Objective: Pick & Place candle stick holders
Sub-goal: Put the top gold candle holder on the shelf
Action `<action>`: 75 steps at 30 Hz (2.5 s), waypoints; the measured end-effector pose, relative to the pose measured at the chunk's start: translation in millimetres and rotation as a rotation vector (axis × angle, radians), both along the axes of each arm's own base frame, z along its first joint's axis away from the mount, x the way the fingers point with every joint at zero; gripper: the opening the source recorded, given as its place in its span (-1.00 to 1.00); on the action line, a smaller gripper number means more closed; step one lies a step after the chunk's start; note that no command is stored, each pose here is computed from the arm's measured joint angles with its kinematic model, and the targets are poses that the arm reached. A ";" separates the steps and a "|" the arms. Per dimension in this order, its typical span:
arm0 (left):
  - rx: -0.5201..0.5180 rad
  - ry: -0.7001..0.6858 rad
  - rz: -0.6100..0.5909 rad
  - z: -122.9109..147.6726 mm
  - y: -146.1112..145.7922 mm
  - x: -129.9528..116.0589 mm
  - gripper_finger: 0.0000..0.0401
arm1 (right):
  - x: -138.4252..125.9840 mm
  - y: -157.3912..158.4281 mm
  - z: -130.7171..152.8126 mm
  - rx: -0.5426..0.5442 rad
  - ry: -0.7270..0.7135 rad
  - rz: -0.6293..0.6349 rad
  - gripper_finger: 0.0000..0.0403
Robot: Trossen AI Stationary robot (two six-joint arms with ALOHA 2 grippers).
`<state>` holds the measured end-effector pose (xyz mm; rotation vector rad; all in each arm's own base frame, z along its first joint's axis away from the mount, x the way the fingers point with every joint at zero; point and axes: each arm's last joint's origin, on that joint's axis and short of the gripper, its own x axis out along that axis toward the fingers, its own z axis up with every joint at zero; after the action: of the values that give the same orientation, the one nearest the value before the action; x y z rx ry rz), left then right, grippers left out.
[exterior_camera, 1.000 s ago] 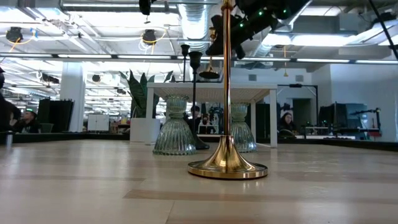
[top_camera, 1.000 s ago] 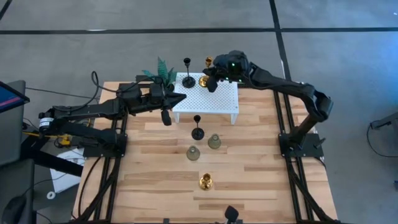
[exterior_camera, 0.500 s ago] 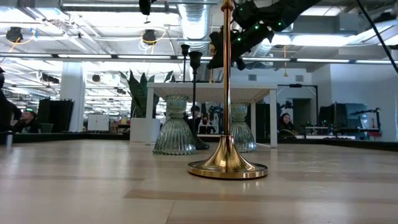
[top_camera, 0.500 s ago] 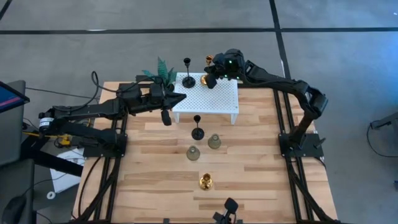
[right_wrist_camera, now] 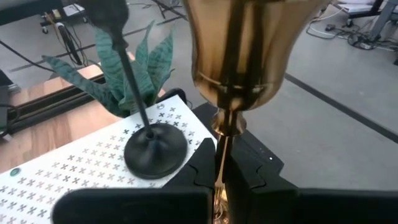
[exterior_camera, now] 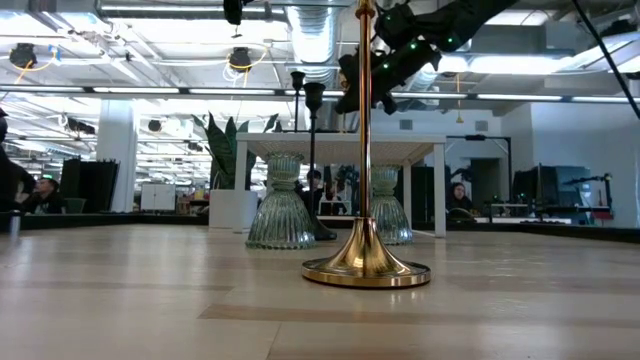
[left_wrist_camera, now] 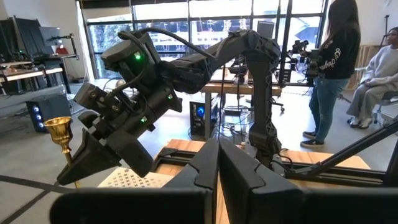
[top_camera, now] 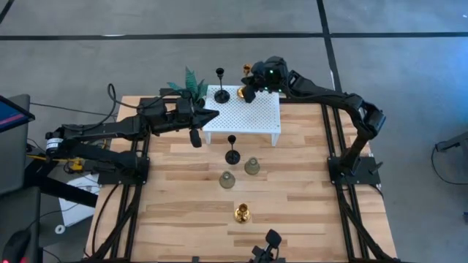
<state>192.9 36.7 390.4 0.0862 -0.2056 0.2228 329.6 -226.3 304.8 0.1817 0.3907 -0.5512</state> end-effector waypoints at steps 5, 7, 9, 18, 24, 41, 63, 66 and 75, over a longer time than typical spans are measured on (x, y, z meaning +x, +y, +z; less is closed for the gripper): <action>0.000 0.000 0.000 0.0 0.0 0.0 -0.94 | 0.0 0.0 0.0 0.000 0.000 0.001 -0.99; 0.000 0.000 0.000 0.0 0.0 0.0 -0.94 | -0.1 0.2 -0.4 0.003 0.003 0.003 -0.99; 0.000 0.000 0.000 0.0 0.0 0.0 -0.94 | 0.1 1.1 -1.3 0.009 0.011 0.005 -0.99; 0.000 0.001 0.000 -0.1 0.0 0.0 -0.94 | 0.1 2.1 -2.4 0.016 0.022 0.012 -0.99; 0.000 0.001 0.000 -0.1 0.0 0.0 -0.94 | 0.3 2.5 -2.5 0.023 0.018 0.028 -0.98; 0.000 0.001 0.000 -0.1 0.0 0.0 -0.94 | 1.4 4.0 -1.8 0.040 -0.002 0.082 -0.83; -0.002 0.010 -0.001 -0.9 0.0 0.2 -0.94 | 1.4 4.2 -2.2 0.023 0.015 0.036 -0.36; -0.002 0.011 -0.001 -1.1 0.0 0.2 -0.94 | 2.7 6.3 -2.2 0.028 0.013 0.054 -0.32; -0.003 0.013 -0.001 -1.2 0.0 0.3 -0.94 | 5.3 12.3 -3.6 0.023 0.037 0.088 -0.32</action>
<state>193.2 36.6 389.2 0.0847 -0.1926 0.2218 334.9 -213.9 301.3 0.1757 0.4389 -0.4644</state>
